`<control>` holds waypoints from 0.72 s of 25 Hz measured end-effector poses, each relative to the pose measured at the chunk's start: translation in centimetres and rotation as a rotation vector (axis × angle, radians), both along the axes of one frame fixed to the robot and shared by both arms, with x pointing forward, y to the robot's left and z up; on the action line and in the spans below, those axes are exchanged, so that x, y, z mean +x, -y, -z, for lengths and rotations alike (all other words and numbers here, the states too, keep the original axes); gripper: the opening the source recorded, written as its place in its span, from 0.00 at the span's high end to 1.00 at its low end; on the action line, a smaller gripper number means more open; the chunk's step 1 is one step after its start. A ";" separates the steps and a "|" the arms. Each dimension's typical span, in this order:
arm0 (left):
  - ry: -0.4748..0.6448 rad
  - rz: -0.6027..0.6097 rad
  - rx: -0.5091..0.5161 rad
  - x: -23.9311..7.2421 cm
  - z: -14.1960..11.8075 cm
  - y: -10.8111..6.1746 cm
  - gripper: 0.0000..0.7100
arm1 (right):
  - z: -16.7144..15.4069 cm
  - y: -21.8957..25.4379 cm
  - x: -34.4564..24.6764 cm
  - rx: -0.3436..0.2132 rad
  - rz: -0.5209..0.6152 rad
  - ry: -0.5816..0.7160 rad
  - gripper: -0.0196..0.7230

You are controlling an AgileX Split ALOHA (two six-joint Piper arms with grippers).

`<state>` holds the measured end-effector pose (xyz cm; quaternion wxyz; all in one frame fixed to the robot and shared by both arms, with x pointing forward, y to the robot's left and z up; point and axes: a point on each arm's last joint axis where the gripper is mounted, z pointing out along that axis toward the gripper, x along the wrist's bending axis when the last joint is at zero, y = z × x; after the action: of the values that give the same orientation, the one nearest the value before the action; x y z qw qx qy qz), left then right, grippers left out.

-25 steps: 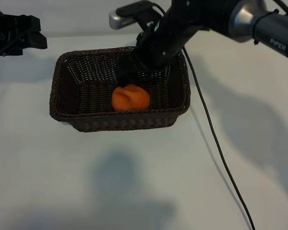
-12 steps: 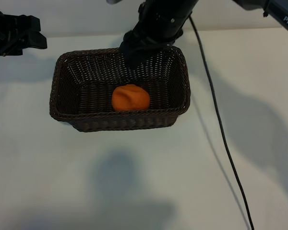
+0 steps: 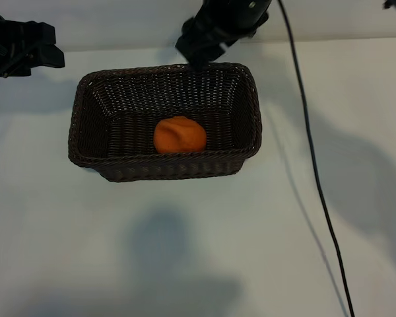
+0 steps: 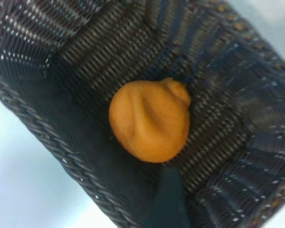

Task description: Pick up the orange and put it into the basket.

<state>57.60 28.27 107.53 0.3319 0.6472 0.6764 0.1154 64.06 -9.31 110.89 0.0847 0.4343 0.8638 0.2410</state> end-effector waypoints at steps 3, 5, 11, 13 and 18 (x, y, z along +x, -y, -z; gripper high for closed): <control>0.000 0.001 0.001 0.0 0.0 0.0 0.17 | -0.9 1.3 0.2 0.015 0.041 0.012 0.16; 0.000 0.001 0.001 0.0 0.0 0.0 0.17 | -1.1 2.0 0.4 0.019 0.062 0.014 0.16; 0.000 0.001 0.001 0.0 0.0 0.0 0.17 | -1.1 2.1 0.5 0.045 0.068 0.002 0.16; 0.001 0.000 -0.004 0.0 0.0 0.0 0.17 | -1.1 2.0 0.5 0.047 0.068 0.001 0.16; 0.003 -0.001 -0.016 0.0 -0.1 0.1 0.17 | -0.9 1.9 0.5 0.054 0.066 -0.009 0.16</control>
<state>57.62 28.17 107.58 0.3378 0.6441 0.6773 0.1112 64.59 -11.23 111.78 0.0770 0.4659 0.8425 0.2594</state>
